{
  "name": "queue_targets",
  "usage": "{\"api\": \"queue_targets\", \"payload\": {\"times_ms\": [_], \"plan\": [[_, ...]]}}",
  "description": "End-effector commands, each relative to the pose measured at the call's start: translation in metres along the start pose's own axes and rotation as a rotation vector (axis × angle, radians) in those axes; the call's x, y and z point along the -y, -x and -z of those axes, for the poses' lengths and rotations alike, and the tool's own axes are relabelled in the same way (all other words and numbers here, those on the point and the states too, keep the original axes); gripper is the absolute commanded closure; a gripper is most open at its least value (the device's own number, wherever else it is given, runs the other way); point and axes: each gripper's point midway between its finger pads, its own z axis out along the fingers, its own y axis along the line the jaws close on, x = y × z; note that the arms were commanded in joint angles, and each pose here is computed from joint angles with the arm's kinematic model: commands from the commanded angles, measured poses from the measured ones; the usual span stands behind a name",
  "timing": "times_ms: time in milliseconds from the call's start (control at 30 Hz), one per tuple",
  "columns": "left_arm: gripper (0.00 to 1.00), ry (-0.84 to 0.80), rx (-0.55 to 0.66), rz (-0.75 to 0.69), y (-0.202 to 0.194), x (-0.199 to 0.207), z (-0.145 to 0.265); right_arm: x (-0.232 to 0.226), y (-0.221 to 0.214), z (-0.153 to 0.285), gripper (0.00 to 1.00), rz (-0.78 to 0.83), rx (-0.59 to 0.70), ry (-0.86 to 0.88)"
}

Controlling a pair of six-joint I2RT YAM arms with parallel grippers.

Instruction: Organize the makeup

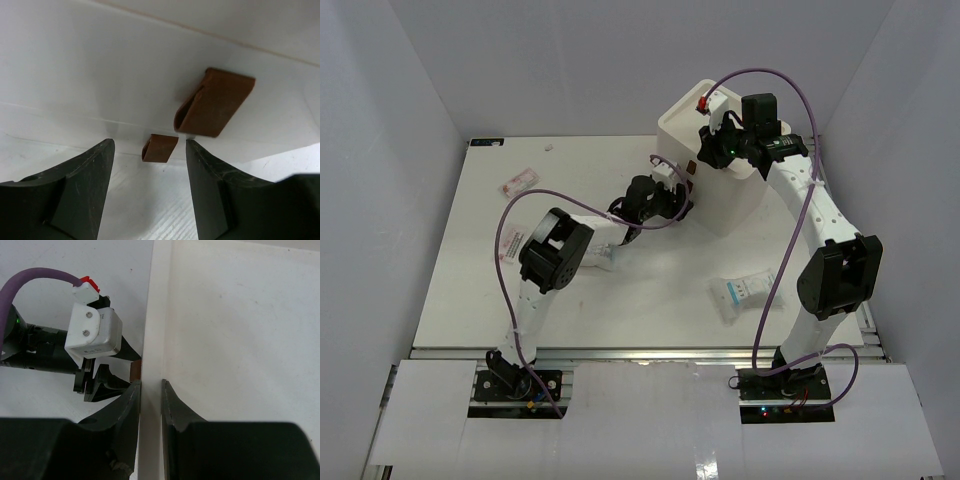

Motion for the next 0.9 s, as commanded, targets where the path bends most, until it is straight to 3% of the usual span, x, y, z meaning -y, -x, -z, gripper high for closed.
{"api": "queue_targets", "payload": {"times_ms": [0, 133, 200, 400, 600, 867], "plan": [[0.36, -0.005, 0.043, -0.002, 0.017, 0.003, -0.013, -0.038, -0.030, -0.010, 0.84, -0.083, -0.093, 0.151], [0.61, -0.004, 0.055, 0.020, 0.019, 0.003, -0.017, -0.038, -0.031, -0.009, 0.84, -0.083, -0.096, 0.148], [0.78, -0.004, 0.053, 0.030, 0.019, 0.003, -0.017, -0.038, -0.032, -0.008, 0.84, -0.082, -0.098, 0.144], [1.00, 0.007, 0.062, 0.039, 0.022, 0.005, -0.001, -0.036, -0.034, -0.008, 0.85, -0.081, -0.105, 0.132], [1.00, 0.006, 0.054, 0.049, 0.022, 0.012, 0.035, -0.030, -0.040, -0.006, 0.85, -0.089, -0.115, 0.109], [1.00, 0.013, 0.011, 0.113, -0.003, 0.026, 0.119, -0.018, -0.046, -0.004, 0.85, -0.107, -0.122, 0.078]]}}
